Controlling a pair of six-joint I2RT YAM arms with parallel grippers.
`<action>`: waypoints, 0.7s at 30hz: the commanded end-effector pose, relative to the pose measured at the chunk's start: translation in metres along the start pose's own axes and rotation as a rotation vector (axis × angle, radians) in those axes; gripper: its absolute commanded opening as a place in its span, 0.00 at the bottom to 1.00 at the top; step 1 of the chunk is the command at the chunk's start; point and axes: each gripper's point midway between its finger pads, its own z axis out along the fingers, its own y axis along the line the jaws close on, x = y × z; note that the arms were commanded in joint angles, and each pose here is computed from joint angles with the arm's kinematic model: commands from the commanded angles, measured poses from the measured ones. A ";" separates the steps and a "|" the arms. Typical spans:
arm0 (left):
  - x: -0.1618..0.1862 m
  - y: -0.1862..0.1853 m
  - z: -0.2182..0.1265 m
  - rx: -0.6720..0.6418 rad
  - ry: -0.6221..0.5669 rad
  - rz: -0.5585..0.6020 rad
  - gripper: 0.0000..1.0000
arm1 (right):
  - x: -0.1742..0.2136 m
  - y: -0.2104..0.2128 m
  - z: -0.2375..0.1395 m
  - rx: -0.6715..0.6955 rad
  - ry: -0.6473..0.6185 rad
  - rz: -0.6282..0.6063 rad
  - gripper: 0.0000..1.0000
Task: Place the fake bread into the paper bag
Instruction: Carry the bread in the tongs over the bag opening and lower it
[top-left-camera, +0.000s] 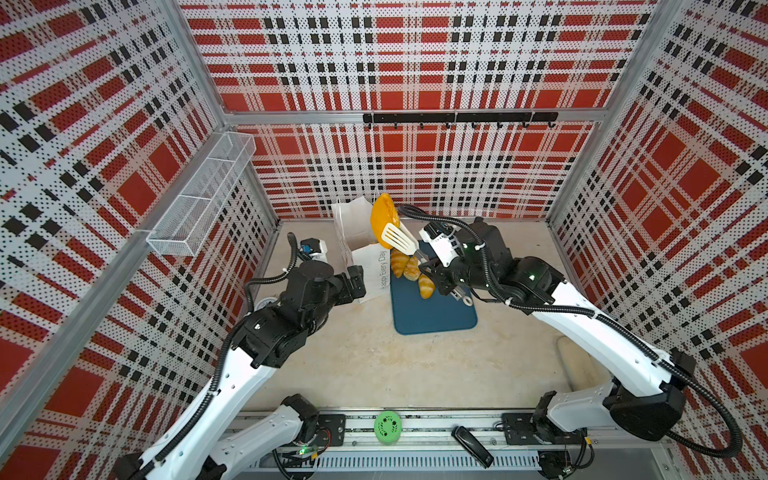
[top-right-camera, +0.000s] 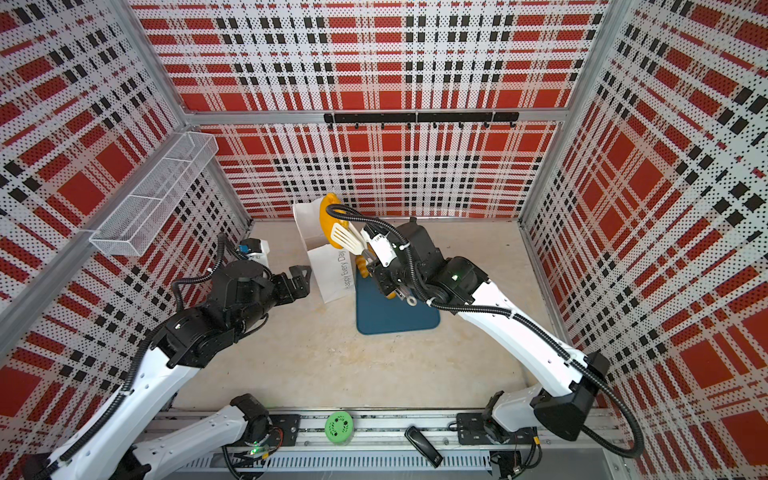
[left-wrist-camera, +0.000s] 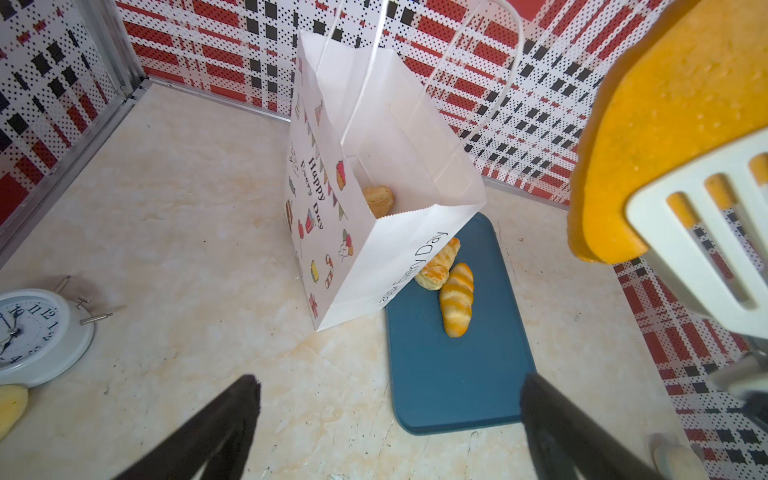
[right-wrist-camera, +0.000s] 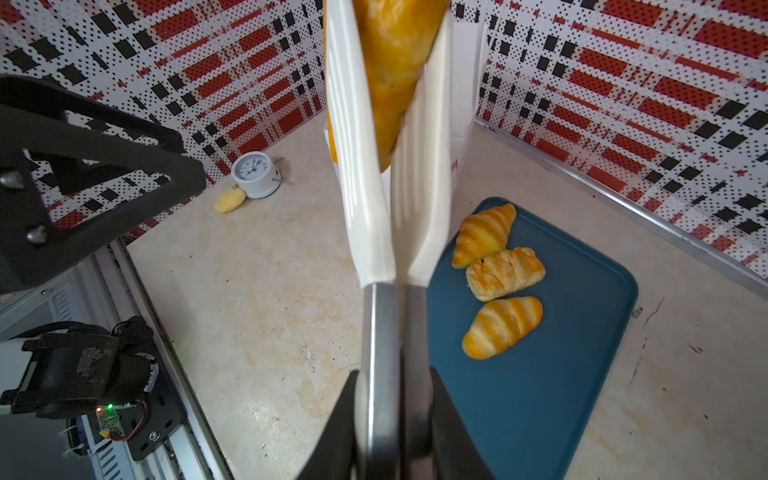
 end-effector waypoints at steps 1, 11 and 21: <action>-0.002 0.006 -0.006 -0.002 0.002 -0.015 0.99 | -0.034 0.003 0.005 0.004 -0.083 -0.033 0.24; 0.007 0.020 -0.011 -0.020 0.013 -0.049 1.00 | -0.045 -0.011 0.051 0.089 0.008 -0.081 0.26; 0.017 0.020 -0.009 -0.013 0.037 -0.056 0.99 | -0.046 -0.026 0.087 0.101 0.081 -0.053 0.27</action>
